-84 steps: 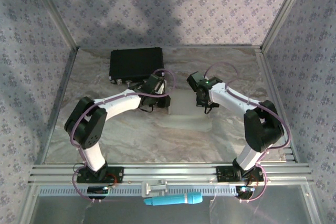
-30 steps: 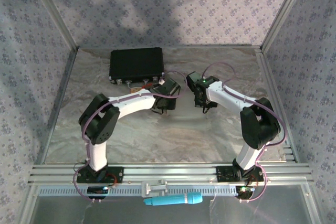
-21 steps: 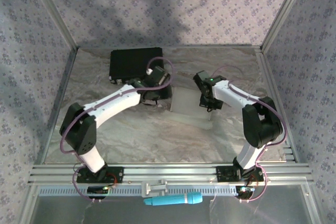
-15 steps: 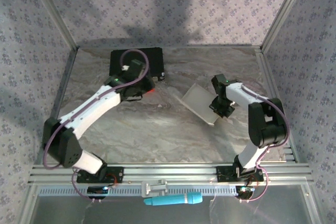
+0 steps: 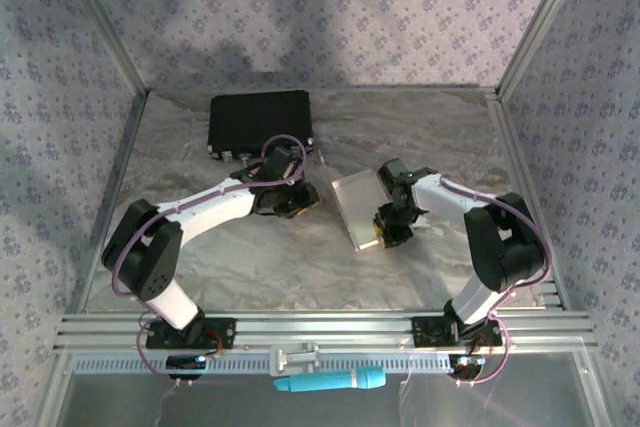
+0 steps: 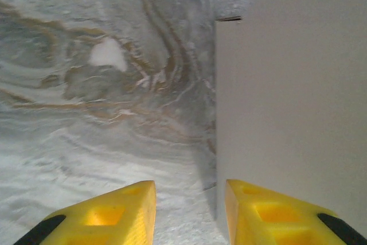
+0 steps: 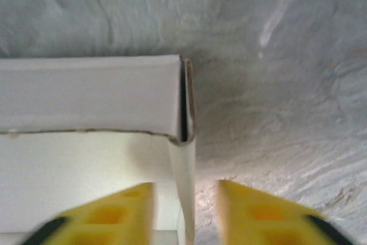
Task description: Fold the paper box
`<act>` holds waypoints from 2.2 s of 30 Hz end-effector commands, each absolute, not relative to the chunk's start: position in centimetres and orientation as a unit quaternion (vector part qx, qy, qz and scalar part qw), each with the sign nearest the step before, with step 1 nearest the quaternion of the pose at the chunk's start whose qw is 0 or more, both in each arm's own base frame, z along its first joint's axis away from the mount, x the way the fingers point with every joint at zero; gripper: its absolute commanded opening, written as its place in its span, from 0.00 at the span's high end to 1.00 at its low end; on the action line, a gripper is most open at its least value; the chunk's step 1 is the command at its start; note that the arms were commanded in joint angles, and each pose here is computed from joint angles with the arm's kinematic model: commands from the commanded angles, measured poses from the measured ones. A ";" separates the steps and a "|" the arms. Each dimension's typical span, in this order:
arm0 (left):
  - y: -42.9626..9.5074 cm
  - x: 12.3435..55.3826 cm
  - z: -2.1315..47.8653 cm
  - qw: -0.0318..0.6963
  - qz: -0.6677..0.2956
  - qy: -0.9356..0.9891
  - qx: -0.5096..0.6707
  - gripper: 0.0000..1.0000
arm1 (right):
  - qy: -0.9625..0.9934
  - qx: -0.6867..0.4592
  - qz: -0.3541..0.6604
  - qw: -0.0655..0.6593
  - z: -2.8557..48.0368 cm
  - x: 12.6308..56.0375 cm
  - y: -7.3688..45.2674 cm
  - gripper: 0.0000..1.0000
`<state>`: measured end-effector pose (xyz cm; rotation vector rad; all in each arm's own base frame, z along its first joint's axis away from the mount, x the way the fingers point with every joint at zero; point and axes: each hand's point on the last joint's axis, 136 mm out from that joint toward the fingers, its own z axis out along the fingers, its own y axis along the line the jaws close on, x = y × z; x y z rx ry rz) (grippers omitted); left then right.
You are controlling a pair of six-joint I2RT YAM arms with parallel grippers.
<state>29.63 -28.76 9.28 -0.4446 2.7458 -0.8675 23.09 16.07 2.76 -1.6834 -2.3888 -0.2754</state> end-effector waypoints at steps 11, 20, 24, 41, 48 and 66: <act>-34.2 31.4 10.7 0.127 -0.353 0.919 -0.122 0.64 | -0.882 -0.432 -0.177 -0.063 14.1 27.8 13.4 0.39; -34.1 31.6 11.1 0.133 -0.354 0.917 -0.128 0.64 | -0.952 0.015 -0.257 -0.165 22.5 29.7 21.9 0.36; -34.2 31.7 11.1 0.134 -0.355 0.917 -0.125 0.64 | -0.959 0.066 -0.236 -0.145 22.2 29.5 23.5 0.35; -34.1 32.0 12.0 0.146 -0.353 0.917 -0.116 0.64 | -0.973 0.048 -0.189 -0.125 19.0 32.2 25.6 0.54; -31.5 32.5 14.0 0.181 -0.333 0.919 -0.108 0.54 | -0.975 -0.077 -0.177 -0.113 17.7 33.6 24.3 0.96; -24.3 27.9 18.2 0.245 -0.254 0.931 0.098 0.54 | -0.755 -0.621 -0.111 -0.178 19.7 34.8 17.5 1.00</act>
